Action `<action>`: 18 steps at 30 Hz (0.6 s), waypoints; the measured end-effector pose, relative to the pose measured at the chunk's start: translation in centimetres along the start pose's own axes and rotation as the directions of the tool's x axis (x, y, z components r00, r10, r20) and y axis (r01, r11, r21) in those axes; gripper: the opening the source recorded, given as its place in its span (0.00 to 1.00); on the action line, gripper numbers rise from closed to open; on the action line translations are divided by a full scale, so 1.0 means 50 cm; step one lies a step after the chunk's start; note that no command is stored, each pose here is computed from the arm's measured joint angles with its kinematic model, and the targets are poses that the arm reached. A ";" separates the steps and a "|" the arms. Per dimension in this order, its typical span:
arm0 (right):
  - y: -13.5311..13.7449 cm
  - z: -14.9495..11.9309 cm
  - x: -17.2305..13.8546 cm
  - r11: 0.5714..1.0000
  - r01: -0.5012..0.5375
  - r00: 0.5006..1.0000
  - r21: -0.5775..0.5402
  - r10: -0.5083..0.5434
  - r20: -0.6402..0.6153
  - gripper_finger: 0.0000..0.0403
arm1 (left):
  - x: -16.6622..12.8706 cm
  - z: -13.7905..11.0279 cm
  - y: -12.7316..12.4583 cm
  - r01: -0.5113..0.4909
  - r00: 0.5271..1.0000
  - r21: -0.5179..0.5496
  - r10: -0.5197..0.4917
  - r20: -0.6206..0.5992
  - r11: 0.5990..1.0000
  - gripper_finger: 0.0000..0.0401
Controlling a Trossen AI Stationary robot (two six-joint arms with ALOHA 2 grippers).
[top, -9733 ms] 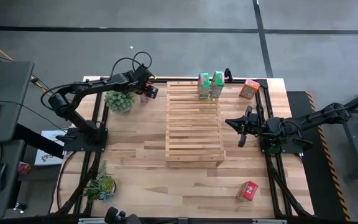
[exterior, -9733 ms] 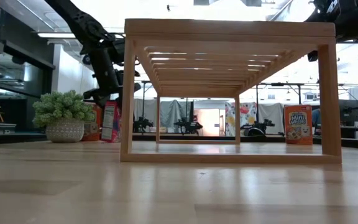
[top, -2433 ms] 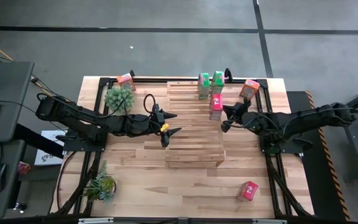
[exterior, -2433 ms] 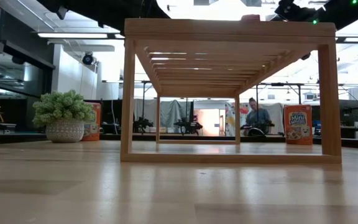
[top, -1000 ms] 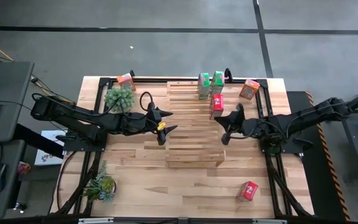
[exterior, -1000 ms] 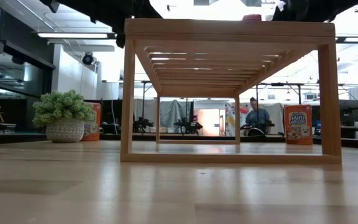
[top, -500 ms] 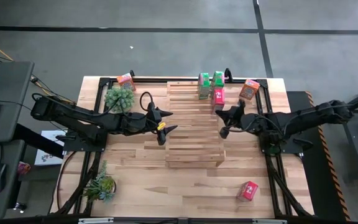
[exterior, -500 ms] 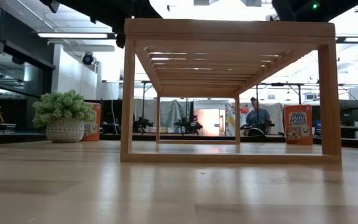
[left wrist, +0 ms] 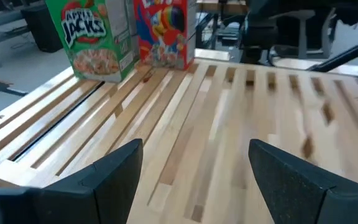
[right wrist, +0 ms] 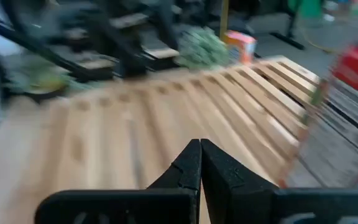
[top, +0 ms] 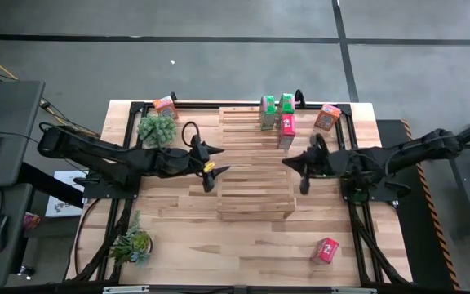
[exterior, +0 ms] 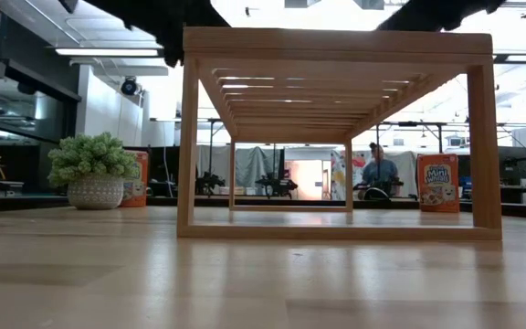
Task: Stack cereal on shelf
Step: Put the left orange cereal box on the shelf
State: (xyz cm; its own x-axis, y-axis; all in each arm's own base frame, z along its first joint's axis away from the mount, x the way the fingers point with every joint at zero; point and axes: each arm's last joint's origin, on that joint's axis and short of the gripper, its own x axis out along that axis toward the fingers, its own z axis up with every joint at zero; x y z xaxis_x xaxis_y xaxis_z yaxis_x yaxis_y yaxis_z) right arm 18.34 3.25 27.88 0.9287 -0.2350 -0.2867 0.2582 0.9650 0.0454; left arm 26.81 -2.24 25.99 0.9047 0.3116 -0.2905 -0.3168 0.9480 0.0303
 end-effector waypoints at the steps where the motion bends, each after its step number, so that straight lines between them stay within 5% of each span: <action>1: 0.007 0.001 -0.007 1.000 -0.017 1.000 -0.003 0.017 0.009 0.00 | -0.009 0.004 0.000 0.007 1.000 0.000 -0.007 0.005 1.000 0.71; 9: 0.036 -0.008 -0.044 0.998 0.046 0.998 -0.052 -0.044 0.038 0.00 | -0.079 0.025 -0.008 0.045 0.999 0.035 -0.045 0.024 0.998 0.71; 18: 0.043 -0.009 -0.050 0.996 0.068 0.997 -0.050 -0.066 0.051 0.00 | -0.080 -0.018 0.003 -0.162 0.985 0.070 0.157 0.067 0.984 0.71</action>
State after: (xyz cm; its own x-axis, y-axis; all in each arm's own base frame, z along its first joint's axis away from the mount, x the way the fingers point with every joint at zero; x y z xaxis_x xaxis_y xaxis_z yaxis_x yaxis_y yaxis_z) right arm 16.44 5.96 28.26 0.9221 -0.3036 -0.2397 0.3074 0.9513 -0.0225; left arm 22.87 -3.38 26.31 0.8607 0.4601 -0.2177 -0.4380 0.8874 0.1438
